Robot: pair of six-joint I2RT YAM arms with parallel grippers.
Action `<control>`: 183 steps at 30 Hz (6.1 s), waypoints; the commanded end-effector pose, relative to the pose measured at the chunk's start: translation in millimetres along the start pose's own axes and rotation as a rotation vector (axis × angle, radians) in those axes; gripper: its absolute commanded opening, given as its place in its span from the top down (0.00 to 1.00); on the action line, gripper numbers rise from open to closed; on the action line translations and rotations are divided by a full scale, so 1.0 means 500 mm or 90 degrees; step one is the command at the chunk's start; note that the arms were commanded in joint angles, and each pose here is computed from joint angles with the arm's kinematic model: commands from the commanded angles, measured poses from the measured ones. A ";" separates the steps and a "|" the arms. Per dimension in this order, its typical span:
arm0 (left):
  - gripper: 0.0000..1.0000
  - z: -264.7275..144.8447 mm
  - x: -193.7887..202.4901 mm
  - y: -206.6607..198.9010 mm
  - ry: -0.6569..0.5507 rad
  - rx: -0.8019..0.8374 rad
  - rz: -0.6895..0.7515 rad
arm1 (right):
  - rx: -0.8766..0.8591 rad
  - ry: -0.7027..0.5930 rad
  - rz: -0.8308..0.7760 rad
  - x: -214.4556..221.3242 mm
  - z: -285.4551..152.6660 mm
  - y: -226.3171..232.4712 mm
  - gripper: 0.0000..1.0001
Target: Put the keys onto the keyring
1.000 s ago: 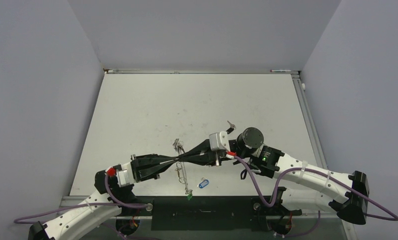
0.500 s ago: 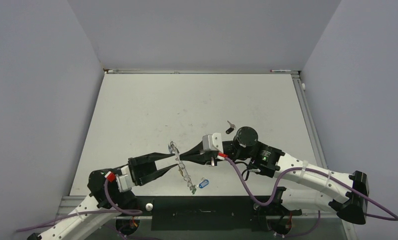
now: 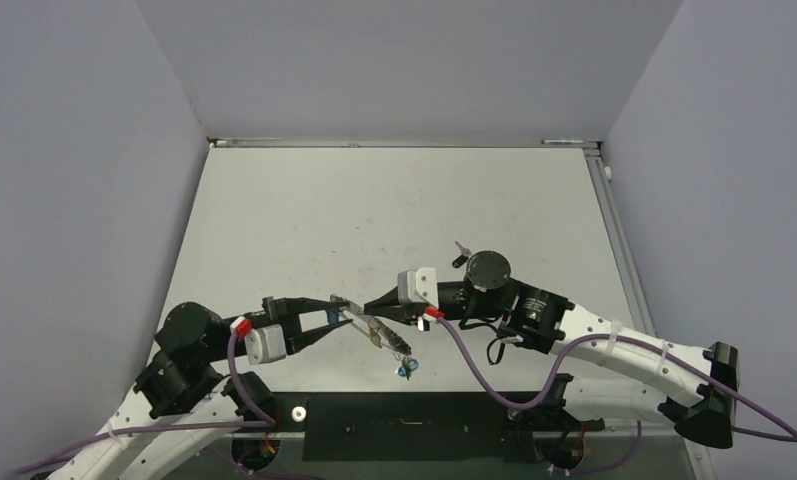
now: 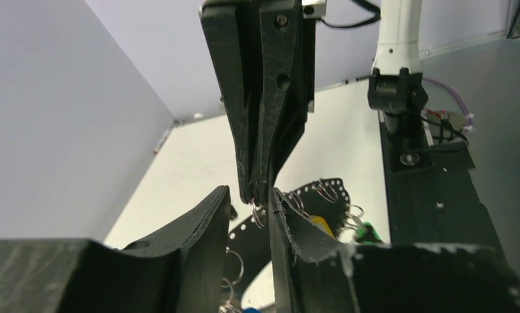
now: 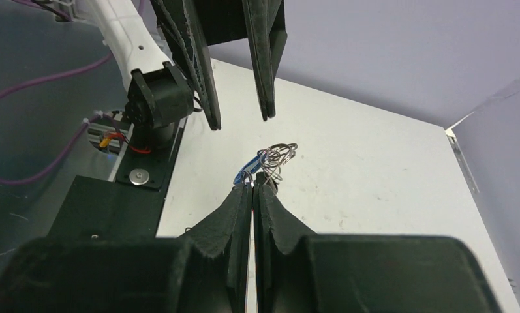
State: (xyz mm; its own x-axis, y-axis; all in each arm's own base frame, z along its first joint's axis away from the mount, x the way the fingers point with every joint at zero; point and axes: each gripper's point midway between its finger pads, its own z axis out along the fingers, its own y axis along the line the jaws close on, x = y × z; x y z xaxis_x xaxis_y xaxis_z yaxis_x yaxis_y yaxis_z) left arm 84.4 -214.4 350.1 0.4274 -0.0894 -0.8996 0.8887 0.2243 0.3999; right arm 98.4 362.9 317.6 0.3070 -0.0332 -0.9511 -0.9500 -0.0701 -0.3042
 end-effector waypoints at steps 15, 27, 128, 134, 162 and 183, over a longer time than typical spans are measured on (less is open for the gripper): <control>0.79 0.018 0.089 0.018 0.131 -0.036 -0.127 | 0.065 0.074 -0.091 -0.020 0.013 -0.034 0.95; 0.74 0.006 0.111 0.009 0.159 -0.035 -0.131 | 0.070 0.072 -0.097 -0.027 0.013 -0.033 0.95; 1.00 0.011 0.016 -0.021 -0.247 -0.043 -0.092 | -0.061 -0.026 0.003 -0.071 -0.037 0.010 0.71; 1.00 0.013 0.021 -0.019 -0.245 -0.044 -0.103 | -0.086 -0.029 0.016 -0.067 -0.021 0.016 0.75; 1.00 0.029 0.073 0.004 -0.160 -0.075 -0.121 | -0.003 0.027 0.009 -0.030 -0.008 -0.019 0.72; 1.00 0.022 0.059 0.006 -0.185 -0.078 -0.125 | 0.027 0.036 0.011 -0.014 -0.023 -0.030 0.73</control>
State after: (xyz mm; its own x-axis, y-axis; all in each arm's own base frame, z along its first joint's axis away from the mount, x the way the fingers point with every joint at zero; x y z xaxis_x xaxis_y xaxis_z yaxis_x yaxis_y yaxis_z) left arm 107.6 -236.1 292.0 0.2355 -0.3276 -0.9150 0.9521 0.2668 0.1495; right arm 106.2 350.2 321.5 0.2702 -0.1147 -0.9559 -0.9627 -0.0424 -0.2671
